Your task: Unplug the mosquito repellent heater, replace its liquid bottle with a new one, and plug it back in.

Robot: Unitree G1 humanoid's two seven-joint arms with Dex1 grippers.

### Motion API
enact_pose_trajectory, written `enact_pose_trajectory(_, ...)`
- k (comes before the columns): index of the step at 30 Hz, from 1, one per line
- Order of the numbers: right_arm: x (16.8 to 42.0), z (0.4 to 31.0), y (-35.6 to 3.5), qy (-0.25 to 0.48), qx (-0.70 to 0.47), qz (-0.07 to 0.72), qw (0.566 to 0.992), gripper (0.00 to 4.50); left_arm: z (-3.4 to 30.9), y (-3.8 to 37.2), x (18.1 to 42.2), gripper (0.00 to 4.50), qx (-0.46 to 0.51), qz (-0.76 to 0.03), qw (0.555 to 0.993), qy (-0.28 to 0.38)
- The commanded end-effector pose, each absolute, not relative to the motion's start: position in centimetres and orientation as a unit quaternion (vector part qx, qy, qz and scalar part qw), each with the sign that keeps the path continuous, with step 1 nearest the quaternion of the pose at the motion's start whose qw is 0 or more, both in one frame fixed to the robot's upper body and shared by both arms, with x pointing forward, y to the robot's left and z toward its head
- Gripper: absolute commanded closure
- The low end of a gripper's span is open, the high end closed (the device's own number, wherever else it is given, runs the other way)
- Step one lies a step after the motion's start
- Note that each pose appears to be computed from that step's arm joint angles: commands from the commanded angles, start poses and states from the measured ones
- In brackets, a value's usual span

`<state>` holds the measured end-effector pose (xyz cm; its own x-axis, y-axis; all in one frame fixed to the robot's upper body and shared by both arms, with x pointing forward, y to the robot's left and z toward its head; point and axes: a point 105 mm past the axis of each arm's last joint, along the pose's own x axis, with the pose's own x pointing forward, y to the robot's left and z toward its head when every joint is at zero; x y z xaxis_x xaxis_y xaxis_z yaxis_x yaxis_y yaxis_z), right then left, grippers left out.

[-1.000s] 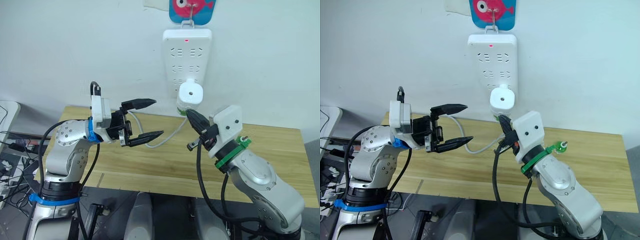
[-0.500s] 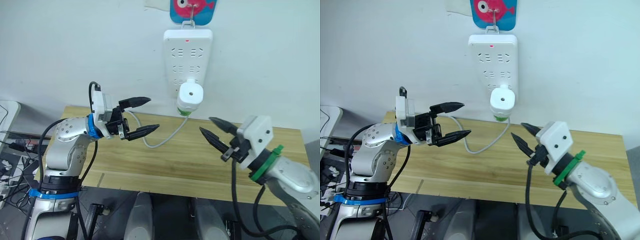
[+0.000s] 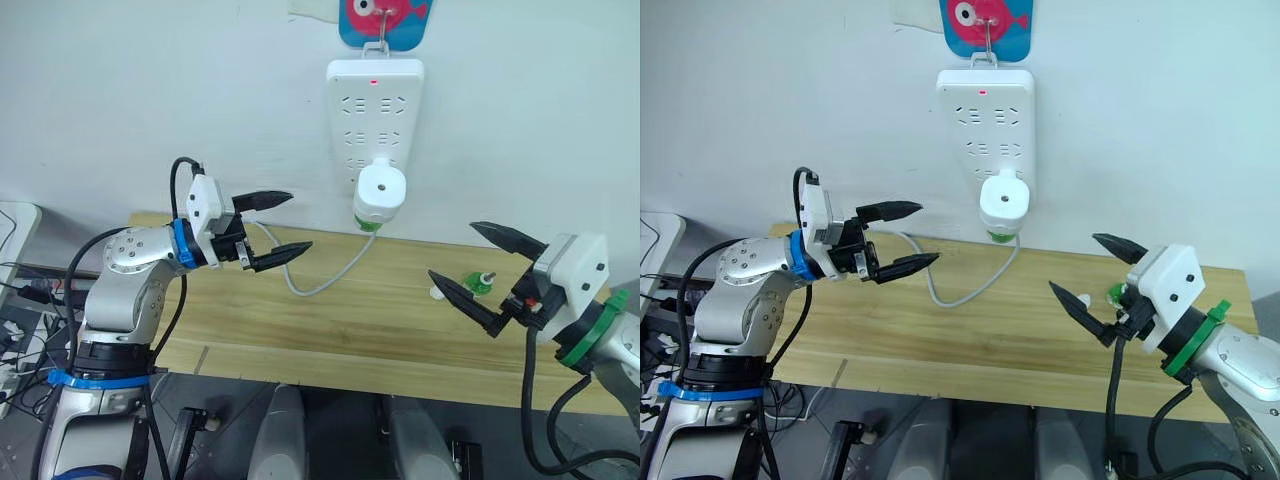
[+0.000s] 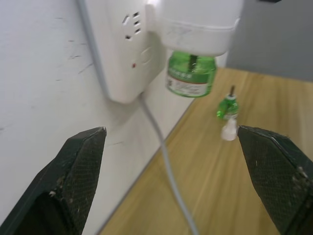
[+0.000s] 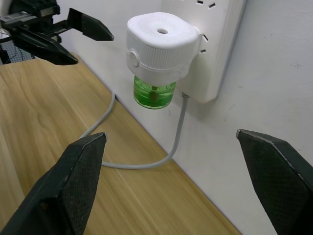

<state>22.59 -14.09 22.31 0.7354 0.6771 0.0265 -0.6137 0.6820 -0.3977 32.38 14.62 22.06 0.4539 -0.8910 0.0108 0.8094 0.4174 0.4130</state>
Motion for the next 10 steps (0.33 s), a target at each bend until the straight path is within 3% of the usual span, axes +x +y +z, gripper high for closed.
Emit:
enact_pose_trajectory(1, 22.4, 22.95, -14.31, -0.102, -0.195, 0.348, 0.911, 0.04, 23.12, 14.7, 33.36, 0.0, 0.214, -0.468, 0.847, -0.131)
enact_pose_trajectory(10, 22.65, 23.32, -13.79, -0.114, -0.194, 0.351, 0.909, 0.04, 23.15, 14.46, 33.34, 0.0, 0.209, -0.475, 0.845, -0.131)
